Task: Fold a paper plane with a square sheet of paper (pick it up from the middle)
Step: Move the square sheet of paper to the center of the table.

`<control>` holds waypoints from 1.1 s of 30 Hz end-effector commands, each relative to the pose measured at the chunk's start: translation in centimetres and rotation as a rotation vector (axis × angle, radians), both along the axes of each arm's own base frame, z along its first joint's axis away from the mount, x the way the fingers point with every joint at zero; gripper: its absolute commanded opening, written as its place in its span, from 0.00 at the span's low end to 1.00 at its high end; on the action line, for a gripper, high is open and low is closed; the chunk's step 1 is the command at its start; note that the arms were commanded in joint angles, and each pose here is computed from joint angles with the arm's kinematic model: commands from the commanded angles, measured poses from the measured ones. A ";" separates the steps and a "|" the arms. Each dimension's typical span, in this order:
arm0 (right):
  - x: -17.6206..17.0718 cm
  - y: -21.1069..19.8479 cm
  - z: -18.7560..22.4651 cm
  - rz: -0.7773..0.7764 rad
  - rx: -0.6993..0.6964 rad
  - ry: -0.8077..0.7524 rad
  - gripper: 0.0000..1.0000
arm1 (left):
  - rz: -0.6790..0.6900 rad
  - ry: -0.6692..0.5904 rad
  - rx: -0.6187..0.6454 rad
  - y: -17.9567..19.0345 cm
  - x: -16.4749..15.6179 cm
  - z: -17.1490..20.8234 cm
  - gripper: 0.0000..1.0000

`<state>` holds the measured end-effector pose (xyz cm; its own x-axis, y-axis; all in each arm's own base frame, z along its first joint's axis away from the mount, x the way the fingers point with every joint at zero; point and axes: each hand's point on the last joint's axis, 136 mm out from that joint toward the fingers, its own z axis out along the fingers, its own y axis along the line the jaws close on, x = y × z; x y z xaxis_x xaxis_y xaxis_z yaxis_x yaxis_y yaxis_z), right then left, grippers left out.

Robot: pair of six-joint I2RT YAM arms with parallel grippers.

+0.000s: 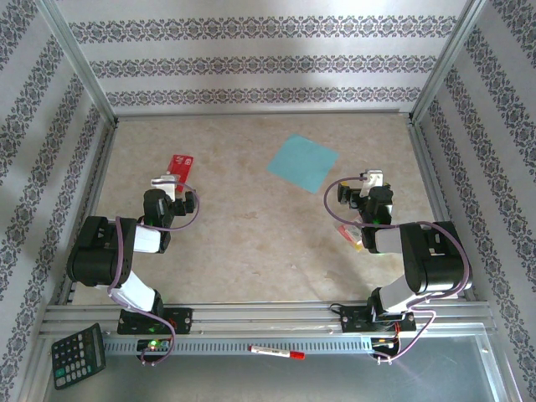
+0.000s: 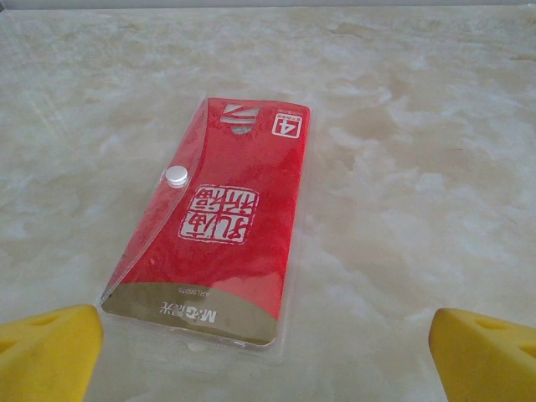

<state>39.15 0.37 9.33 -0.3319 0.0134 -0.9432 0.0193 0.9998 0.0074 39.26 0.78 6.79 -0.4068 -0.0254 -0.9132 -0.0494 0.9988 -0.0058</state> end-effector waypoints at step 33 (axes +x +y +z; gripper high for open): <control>7.5 12.6 -1.5 0.032 0.480 0.568 0.58 | -0.086 0.390 -0.492 -13.1 -1.8 6.2 1.00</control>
